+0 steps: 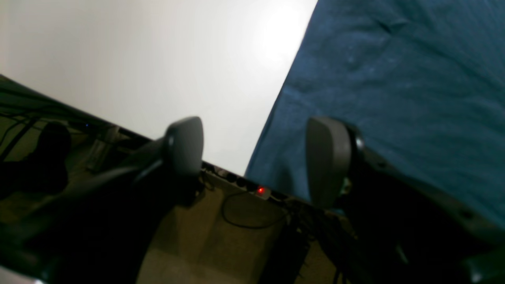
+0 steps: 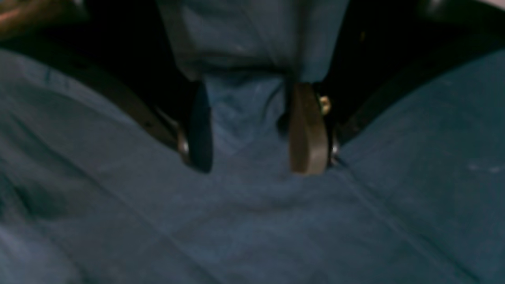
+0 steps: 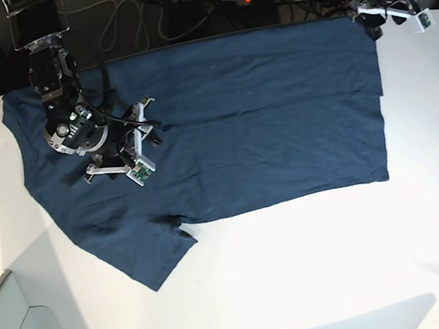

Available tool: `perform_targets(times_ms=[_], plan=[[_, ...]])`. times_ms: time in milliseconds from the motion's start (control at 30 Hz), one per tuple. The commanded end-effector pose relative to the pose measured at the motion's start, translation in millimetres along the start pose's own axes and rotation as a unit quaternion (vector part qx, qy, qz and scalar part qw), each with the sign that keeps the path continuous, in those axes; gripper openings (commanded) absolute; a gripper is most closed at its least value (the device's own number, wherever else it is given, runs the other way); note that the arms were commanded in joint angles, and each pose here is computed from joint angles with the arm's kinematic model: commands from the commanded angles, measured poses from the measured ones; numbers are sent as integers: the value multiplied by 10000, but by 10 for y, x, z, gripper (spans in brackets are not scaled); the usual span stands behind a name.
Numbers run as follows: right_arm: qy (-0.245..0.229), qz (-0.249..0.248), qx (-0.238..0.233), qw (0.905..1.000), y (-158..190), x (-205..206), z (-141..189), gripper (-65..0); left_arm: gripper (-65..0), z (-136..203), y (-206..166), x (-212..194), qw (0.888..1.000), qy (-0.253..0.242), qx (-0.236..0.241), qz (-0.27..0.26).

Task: Fold the T-shirt properly
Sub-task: 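Move right gripper to the shirt middle and pinch the fabric, then open the right gripper and lift it off the fabric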

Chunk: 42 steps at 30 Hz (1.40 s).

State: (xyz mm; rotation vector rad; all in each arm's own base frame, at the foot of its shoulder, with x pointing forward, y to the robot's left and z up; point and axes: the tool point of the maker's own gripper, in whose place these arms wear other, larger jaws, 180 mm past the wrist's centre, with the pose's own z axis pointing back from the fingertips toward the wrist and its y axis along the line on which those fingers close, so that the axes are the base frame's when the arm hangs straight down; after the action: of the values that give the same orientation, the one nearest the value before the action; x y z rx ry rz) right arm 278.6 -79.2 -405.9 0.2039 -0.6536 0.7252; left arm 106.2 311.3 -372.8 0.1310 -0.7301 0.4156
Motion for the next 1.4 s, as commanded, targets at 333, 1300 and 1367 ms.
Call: perform_targets(times_ms=[333,1300,1367], plan=[[158,207,-249,9993,-167,-45,-20,-384,-262,22,-1,105,9998,-183,-19,-44],[-153,398,-377,9984,-38,198,78,-645,-262,21,-10,103,9998,-181,-38,-55],[-208,405,-364,9983,-28,219,92,-646,-262,21,-10,103,9998,-181,-38,-55]])
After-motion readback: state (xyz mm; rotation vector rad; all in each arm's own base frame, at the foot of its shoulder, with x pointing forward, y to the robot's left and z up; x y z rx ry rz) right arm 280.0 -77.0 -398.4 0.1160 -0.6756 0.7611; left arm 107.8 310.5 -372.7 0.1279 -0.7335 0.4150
